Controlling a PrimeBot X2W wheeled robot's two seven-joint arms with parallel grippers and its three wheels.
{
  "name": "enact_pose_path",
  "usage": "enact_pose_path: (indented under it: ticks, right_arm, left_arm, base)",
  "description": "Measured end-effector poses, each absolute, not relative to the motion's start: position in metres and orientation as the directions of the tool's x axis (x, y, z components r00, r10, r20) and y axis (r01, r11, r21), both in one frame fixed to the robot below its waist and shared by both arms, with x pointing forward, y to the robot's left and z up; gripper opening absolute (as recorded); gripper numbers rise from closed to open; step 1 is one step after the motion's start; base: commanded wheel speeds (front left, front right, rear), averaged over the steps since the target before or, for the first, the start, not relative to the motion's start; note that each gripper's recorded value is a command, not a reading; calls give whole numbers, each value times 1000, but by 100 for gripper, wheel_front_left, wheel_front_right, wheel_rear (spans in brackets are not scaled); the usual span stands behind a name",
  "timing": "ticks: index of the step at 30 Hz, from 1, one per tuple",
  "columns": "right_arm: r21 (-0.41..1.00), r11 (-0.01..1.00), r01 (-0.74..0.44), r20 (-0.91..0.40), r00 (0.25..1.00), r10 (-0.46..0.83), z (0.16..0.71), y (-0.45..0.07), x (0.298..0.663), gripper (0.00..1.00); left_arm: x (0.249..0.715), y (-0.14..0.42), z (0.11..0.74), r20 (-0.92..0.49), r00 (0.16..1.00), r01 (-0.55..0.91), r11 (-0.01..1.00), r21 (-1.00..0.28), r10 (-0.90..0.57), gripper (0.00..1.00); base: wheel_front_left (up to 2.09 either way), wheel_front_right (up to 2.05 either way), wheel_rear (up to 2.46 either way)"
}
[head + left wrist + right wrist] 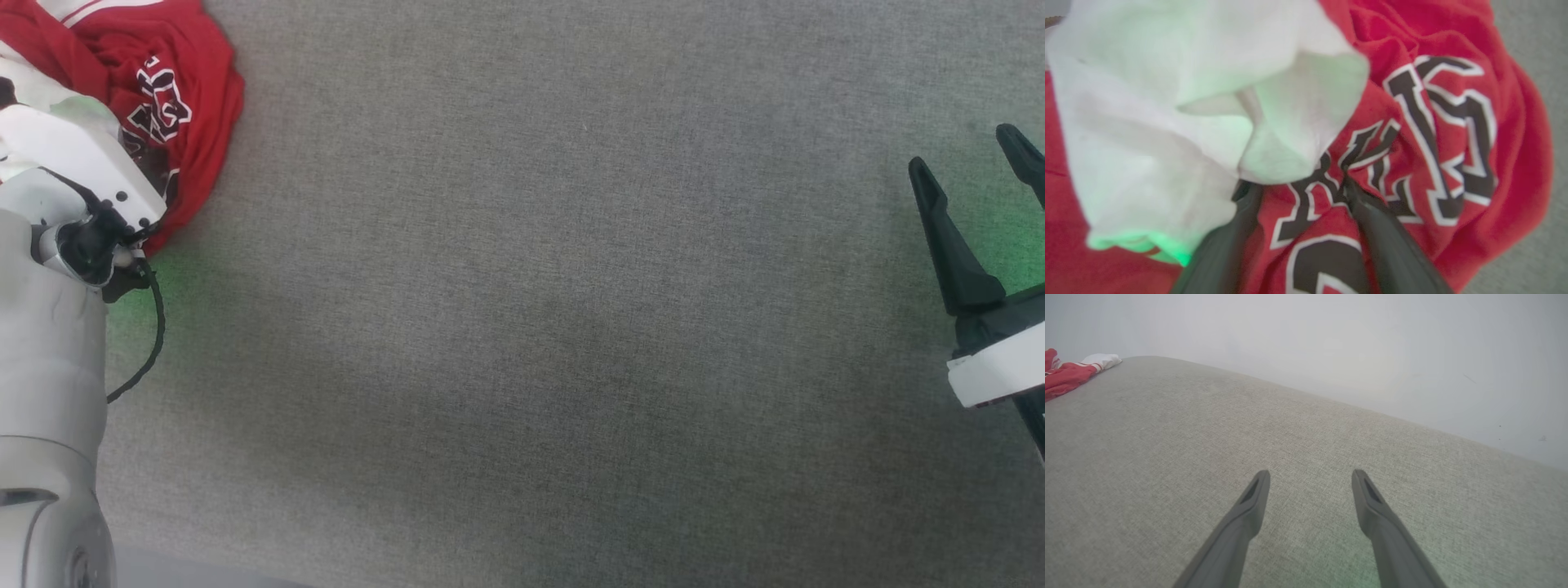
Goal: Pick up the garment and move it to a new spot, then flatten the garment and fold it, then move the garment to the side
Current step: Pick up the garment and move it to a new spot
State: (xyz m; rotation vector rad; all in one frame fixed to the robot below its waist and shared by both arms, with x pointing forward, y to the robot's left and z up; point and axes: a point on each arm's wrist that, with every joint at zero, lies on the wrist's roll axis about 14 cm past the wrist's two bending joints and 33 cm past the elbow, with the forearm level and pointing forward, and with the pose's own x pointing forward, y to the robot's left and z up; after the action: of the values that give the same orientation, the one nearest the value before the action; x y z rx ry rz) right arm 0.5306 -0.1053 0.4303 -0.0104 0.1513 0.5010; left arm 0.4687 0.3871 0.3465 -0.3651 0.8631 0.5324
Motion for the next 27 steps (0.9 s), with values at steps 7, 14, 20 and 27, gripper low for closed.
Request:
enact_pose_path:
  ticks: [7, 14, 20, 27]
  right_arm:
    - [26, 879, -475, -117, 872, 475, 444, -103, 529, 100]
    - [37, 890, -454, -46, 889, 456, 472, -100, 523, 100]
    - [53, 897, -439, 13, 898, 439, 498, -97, 511, 100]
    - [67, 898, -435, 71, 900, 430, 521, -91, 497, 100]
  left_arm:
    - [472, 397, 368, -720, 605, -573, 814, -95, 342, 0]
    - [485, 432, 454, -508, 753, -498, 867, -24, 418, 0]
    - [489, 446, 541, -311, 847, -443, 896, 38, 432, 0]
    - [483, 444, 619, -140, 904, -394, 914, 99, 405, 0]
  base:
    - [0, 0, 0]
    - [0, 0, 0]
    - [0, 0, 0]
    - [0, 0, 0]
